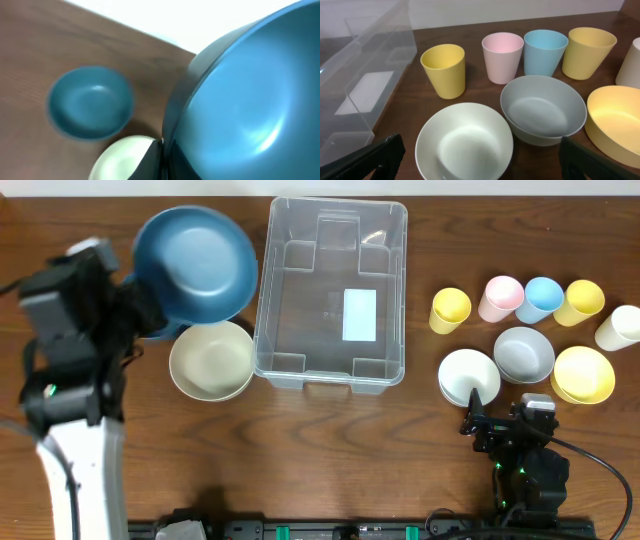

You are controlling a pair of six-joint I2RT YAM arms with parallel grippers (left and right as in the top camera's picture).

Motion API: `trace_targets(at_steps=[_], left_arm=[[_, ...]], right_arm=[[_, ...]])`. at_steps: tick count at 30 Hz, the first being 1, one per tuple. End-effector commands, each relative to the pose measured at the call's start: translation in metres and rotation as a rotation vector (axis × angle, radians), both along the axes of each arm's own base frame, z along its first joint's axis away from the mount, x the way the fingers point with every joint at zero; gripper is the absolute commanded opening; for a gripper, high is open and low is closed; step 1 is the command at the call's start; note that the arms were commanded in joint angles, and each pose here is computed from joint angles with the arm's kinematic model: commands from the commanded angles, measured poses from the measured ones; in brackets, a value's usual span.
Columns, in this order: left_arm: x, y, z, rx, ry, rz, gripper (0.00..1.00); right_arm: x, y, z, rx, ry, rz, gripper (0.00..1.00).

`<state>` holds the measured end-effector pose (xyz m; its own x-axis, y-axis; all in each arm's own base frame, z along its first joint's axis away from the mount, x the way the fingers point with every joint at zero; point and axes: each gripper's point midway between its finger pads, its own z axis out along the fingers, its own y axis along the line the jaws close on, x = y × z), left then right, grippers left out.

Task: Pack container
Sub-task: 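Lift the dark blue bowl and carry it over the clear bin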

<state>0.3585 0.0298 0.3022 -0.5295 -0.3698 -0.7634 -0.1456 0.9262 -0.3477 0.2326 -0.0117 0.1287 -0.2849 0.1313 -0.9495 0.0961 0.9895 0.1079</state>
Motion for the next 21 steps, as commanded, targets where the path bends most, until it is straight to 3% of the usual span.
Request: trace_targets(at_steps=[1, 10, 21], left_arm=[[0.028, -0.030, -0.007, 0.013, -0.010, -0.111, 0.06], [0.094, -0.123, -0.041, 0.026, -0.055, -0.334, 0.06], [0.139, -0.162, -0.103, 0.006, -0.016, -0.365, 0.06]], right_arm=[[0.000, -0.003, 0.000, 0.009, -0.004, -0.019, 0.99], [0.000, -0.003, 0.000, 0.009, -0.004, -0.019, 0.99], [0.000, -0.003, 0.000, 0.009, -0.004, -0.019, 0.99]])
